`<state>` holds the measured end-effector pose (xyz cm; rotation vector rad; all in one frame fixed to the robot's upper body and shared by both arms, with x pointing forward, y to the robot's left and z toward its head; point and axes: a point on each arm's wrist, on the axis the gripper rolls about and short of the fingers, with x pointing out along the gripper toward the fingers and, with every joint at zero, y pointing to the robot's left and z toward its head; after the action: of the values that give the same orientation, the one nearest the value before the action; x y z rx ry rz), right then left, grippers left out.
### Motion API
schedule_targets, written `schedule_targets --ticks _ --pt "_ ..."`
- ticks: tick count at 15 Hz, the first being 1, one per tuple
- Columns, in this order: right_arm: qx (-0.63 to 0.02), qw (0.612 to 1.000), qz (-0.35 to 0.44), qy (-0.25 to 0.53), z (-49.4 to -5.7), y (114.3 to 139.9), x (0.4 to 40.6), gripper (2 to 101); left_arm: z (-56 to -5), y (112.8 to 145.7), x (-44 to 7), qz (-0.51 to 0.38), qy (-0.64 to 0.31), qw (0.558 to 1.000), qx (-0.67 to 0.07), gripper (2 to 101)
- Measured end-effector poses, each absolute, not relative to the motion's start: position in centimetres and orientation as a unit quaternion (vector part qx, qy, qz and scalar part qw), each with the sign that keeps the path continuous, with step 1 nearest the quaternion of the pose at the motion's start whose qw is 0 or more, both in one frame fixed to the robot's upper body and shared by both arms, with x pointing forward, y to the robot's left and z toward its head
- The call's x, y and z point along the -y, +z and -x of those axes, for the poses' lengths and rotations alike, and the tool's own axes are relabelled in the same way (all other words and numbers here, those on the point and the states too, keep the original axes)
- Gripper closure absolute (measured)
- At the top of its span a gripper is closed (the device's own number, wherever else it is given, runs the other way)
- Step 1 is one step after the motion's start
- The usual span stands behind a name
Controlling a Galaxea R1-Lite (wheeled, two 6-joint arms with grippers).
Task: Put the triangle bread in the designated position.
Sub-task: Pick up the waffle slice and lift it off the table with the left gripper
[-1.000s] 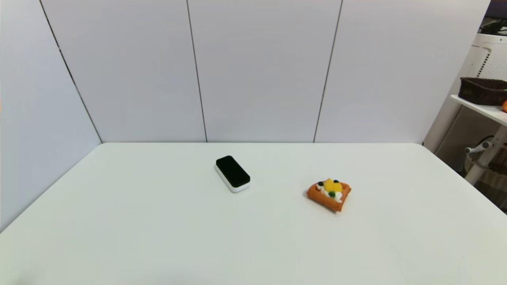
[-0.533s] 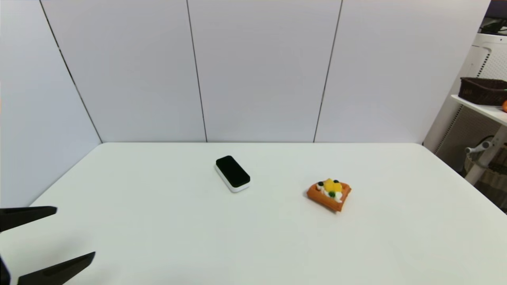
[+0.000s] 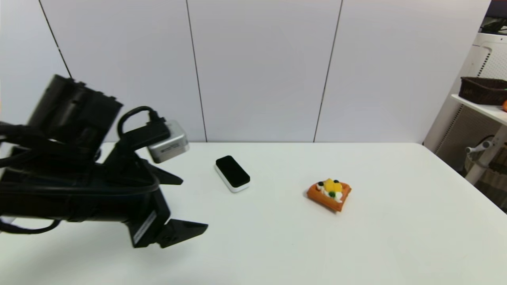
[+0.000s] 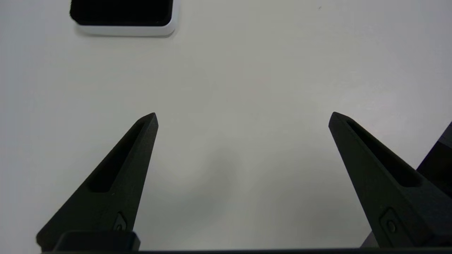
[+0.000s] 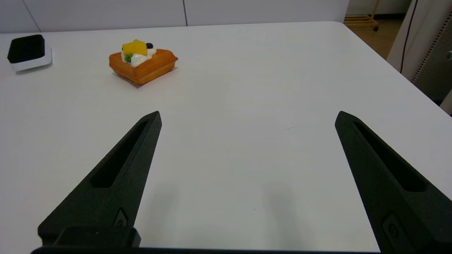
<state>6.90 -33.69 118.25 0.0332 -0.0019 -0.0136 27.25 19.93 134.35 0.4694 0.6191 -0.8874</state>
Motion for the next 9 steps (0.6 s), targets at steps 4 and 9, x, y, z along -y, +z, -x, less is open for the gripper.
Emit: schedule_targets --ticks 4,9 --pt "0.001 1.0 -0.016 -0.007 -6.9 118.3 33.7 5.0 -31.1 133.8 -13.2 -0.236 -0.466 0.807 -0.276 5.3" --pt "0.001 1.0 -0.017 -0.007 -6.9 118.2 33.7 5.0 -34.3 131.9 -5.7 -0.226 -0.515 0.803 -0.199 5.3"
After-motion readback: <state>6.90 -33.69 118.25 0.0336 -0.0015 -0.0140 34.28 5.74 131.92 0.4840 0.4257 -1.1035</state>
